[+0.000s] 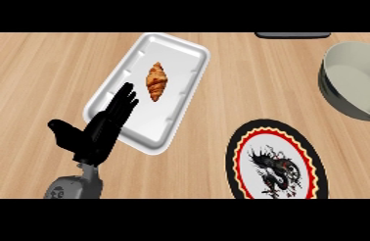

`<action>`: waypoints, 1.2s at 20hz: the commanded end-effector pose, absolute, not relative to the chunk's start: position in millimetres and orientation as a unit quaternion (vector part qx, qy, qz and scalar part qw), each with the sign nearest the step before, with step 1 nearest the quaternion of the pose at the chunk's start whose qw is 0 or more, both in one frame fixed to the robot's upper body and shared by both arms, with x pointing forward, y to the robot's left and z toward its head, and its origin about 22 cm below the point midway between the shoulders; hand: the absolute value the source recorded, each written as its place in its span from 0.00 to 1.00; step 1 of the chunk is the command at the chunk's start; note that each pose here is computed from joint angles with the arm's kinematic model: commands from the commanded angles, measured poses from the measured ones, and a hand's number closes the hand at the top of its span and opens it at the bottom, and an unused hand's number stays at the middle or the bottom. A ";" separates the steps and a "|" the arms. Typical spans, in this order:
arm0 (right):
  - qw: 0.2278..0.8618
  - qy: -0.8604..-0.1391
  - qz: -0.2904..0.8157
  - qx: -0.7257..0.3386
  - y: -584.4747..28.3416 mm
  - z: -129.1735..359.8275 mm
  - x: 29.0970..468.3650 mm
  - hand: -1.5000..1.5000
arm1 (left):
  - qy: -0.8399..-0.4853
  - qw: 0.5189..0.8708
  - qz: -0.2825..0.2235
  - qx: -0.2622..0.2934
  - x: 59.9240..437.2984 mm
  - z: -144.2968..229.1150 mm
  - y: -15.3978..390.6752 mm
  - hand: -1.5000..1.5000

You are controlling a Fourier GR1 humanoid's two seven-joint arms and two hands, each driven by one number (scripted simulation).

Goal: Pick the tomato from the plate and place it in the bowl

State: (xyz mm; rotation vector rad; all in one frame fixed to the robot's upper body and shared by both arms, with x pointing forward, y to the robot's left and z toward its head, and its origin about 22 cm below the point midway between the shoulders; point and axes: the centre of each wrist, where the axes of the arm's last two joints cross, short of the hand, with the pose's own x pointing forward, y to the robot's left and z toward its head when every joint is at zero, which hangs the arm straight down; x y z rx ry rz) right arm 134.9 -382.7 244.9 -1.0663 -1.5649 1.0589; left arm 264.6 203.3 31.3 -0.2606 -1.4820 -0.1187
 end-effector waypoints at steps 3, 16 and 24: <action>0.484 -0.640 0.393 -0.449 -379.9 281.4 155.3 1.00 | -0.683 0.717 -0.060 -0.127 256.2 31.7 214.7 0.50; 0.492 -0.650 0.358 -0.455 -425.0 239.7 278.9 1.00 | -0.677 0.724 -0.066 -0.119 268.0 16.2 193.0 0.50; 0.480 -0.612 0.383 -0.497 -431.7 189.5 349.2 1.00 | -0.674 0.723 -0.078 -0.135 266.0 35.9 192.3 0.50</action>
